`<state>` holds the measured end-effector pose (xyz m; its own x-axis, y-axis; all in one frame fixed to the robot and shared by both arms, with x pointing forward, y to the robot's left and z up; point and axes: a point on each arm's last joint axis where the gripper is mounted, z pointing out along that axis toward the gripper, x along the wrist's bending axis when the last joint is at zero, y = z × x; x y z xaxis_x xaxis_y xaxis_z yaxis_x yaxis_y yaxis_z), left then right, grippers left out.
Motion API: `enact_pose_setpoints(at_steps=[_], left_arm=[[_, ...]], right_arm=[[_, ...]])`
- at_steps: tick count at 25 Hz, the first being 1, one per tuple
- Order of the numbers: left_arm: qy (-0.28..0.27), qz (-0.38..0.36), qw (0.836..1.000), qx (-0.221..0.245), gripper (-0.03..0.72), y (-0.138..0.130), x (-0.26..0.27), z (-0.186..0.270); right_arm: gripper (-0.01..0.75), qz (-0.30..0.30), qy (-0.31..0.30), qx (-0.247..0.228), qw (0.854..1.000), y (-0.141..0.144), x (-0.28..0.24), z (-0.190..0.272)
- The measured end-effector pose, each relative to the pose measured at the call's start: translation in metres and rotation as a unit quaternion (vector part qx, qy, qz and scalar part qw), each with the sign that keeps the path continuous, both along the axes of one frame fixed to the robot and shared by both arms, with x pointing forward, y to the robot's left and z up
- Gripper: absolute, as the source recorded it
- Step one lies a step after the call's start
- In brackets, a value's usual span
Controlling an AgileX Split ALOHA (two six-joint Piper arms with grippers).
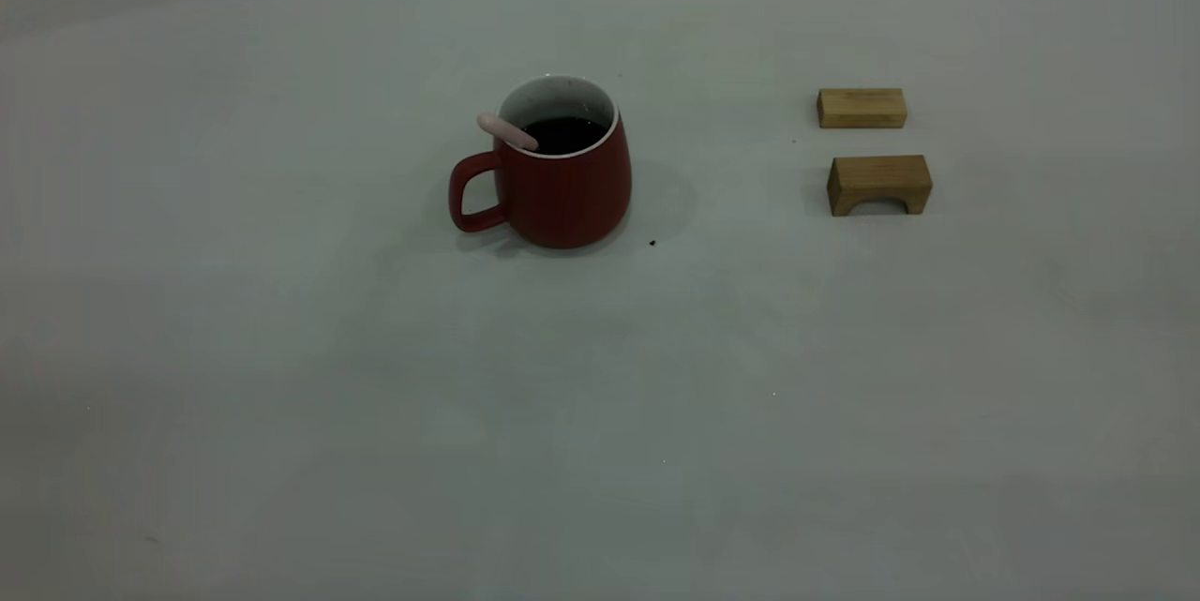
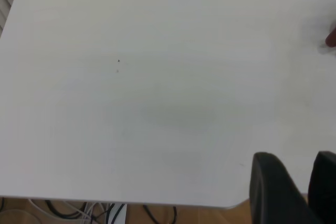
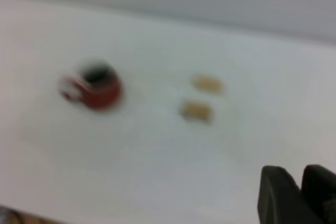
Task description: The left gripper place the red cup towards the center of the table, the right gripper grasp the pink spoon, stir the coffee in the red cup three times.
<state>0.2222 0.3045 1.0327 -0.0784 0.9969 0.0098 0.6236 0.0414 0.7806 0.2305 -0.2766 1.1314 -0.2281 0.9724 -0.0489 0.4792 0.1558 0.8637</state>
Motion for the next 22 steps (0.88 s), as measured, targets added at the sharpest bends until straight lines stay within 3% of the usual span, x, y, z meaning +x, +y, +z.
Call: enact_pose_setpoints(at_steps=[5, 10, 22], left_arm=[[0.0, 0.0, 1.0, 0.0, 0.244, 0.0, 0.0, 0.0], [0.0, 0.0, 1.0, 0.0, 0.244, 0.0, 0.0, 0.0], [0.0, 0.0, 1.0, 0.0, 0.244, 0.0, 0.0, 0.0]], right_arm=[[0.135, -0.071, 0.053, 0.007, 0.996, -0.012, 0.003, -0.054], [0.144, -0.061, 0.018, 0.008, 0.998, -0.017, 0.0, -0.078], [0.163, -0.065, 0.034, 0.01, 0.997, -0.017, 0.006, -0.093]])
